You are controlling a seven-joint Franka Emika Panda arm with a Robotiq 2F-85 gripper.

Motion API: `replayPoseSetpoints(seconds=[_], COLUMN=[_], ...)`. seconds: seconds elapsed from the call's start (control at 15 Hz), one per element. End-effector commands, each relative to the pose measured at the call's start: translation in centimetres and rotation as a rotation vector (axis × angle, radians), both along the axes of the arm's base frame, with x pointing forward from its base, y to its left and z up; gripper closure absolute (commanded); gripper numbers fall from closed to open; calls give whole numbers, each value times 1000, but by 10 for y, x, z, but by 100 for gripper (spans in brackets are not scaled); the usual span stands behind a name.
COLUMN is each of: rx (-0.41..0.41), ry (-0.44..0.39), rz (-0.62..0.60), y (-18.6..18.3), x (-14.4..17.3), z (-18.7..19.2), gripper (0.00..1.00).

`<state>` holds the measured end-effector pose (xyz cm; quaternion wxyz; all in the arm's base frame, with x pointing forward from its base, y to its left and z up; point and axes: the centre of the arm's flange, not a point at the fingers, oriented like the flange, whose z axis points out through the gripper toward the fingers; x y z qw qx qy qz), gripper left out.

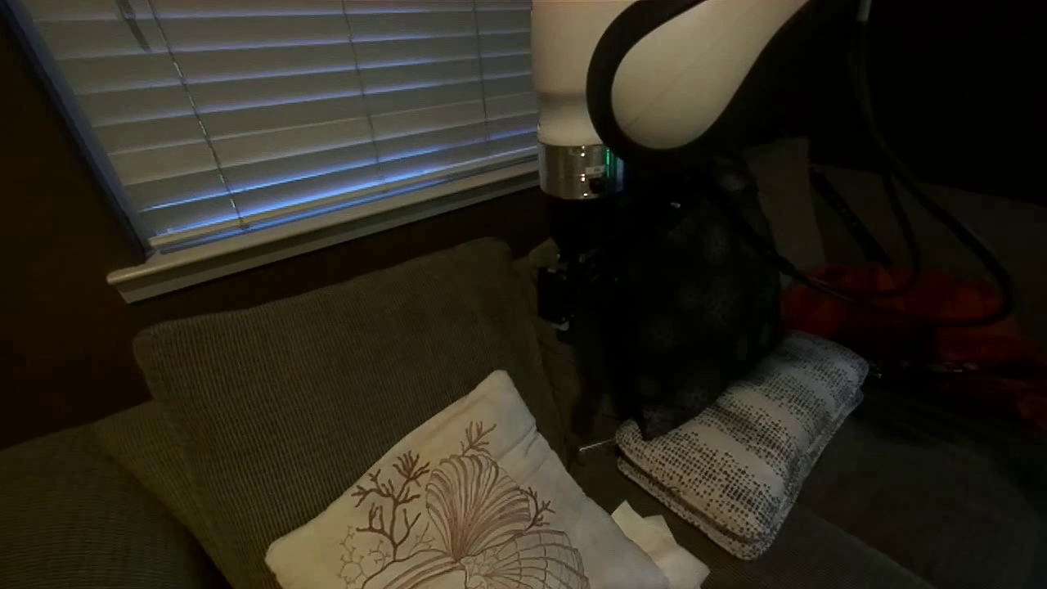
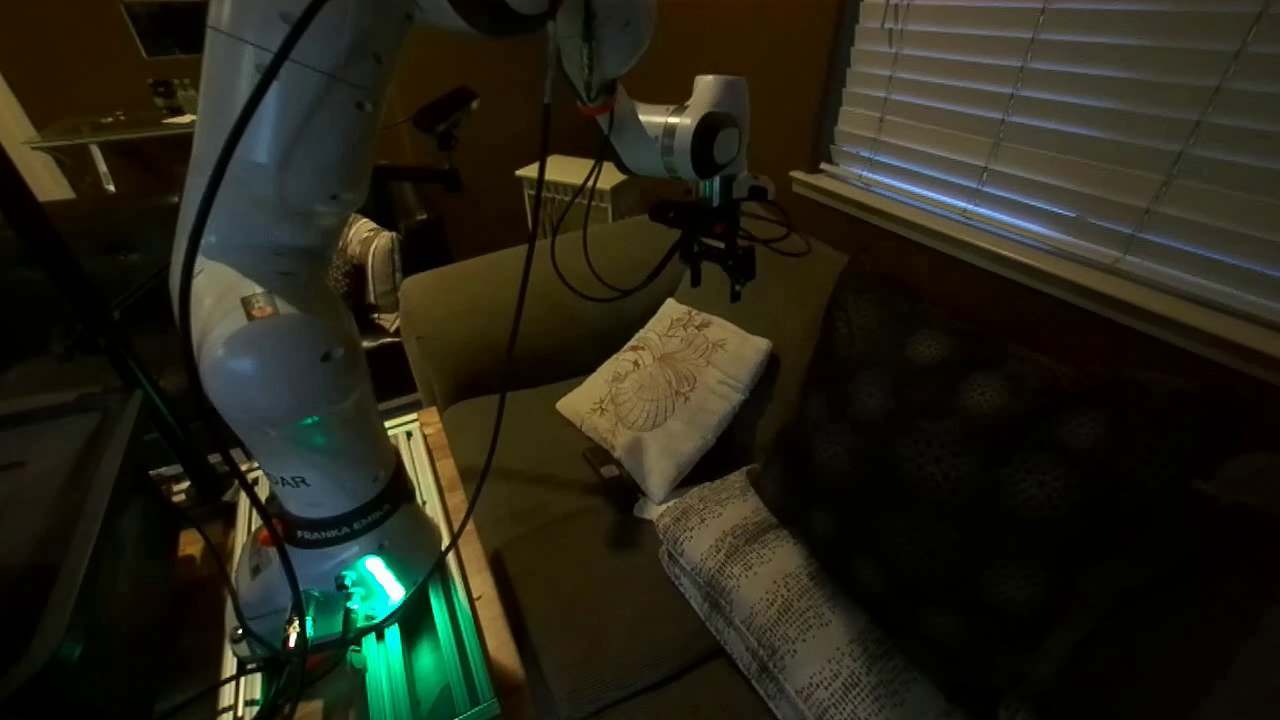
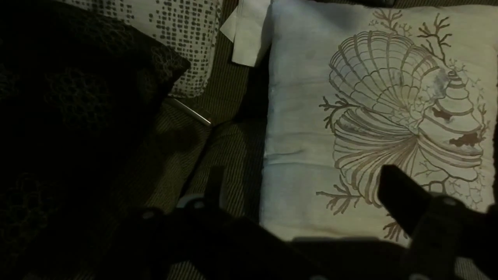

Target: Move the white pillow on the left to the right.

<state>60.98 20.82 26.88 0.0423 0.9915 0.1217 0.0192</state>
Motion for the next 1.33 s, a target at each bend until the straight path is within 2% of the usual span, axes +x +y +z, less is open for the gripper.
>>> replayPoseSetpoints(seconds=[0.0,0.13,0.2,0.4,0.8,1.07,1.27], rx=[1,2,-20,-29,-5,32,77], ry=[-2,12,37,44,-68,-143,-155], rz=[0,4,8,24,-37,-119,-170], y=[0,2,7,26,55,53,53], x=[1,5,11,19,39,58,73], z=[1,-4,-15,-38,-79,-99,-111], gripper=[0,0,0,0,0,0,0])
